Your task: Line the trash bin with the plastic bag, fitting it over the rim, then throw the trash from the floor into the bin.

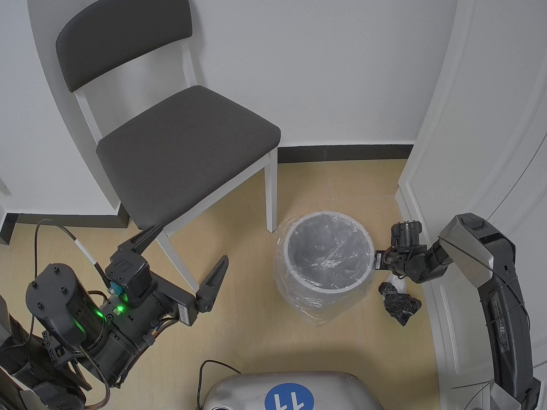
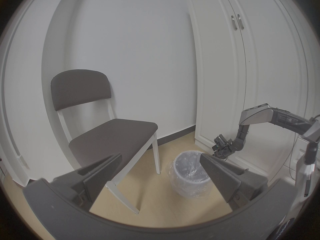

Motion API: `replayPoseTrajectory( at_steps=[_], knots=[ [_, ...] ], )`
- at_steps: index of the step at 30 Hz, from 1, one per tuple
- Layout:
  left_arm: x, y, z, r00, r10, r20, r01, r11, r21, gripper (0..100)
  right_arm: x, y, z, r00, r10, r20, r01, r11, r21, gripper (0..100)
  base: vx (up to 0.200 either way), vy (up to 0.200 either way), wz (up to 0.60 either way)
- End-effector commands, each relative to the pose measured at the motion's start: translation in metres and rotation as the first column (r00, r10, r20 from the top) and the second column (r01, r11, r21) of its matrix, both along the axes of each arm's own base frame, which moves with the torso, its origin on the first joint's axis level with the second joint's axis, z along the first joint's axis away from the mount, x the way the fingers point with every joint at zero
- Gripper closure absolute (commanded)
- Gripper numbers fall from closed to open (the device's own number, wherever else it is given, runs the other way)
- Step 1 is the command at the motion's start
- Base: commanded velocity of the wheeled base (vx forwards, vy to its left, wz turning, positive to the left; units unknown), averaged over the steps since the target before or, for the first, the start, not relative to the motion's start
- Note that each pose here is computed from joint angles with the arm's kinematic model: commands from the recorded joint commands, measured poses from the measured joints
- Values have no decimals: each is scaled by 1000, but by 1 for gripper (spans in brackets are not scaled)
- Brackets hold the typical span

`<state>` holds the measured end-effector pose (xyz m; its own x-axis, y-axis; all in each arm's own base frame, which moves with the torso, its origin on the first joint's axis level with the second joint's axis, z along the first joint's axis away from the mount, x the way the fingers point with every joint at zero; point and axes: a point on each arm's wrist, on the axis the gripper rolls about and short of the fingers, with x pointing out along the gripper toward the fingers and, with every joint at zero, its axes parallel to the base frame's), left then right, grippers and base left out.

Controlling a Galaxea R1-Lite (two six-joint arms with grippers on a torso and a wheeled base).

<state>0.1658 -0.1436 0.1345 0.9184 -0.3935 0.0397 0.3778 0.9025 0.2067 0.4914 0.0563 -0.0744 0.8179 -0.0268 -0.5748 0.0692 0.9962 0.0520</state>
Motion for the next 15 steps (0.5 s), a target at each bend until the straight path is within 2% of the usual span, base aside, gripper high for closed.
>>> replayPoseTrajectory(
  at_steps=[1,9,15],
  knots=[
    [0,0,-1,1000,0,-3,0,1000,2,0,1,-2,-3,1000,-4,0,4,1000,-3,0,0,0,0],
    [-2,0,-2,1000,-6,-8,6,1000,8,0,5,-11,-1,999,-31,-28,30,999,-12,0,0,0,0],
    [-13,-6,0,998,-61,-3,61,998,1,0,4,-11,-7,999,-30,-39,29,999,-14,0,0,0,0]
  ],
)
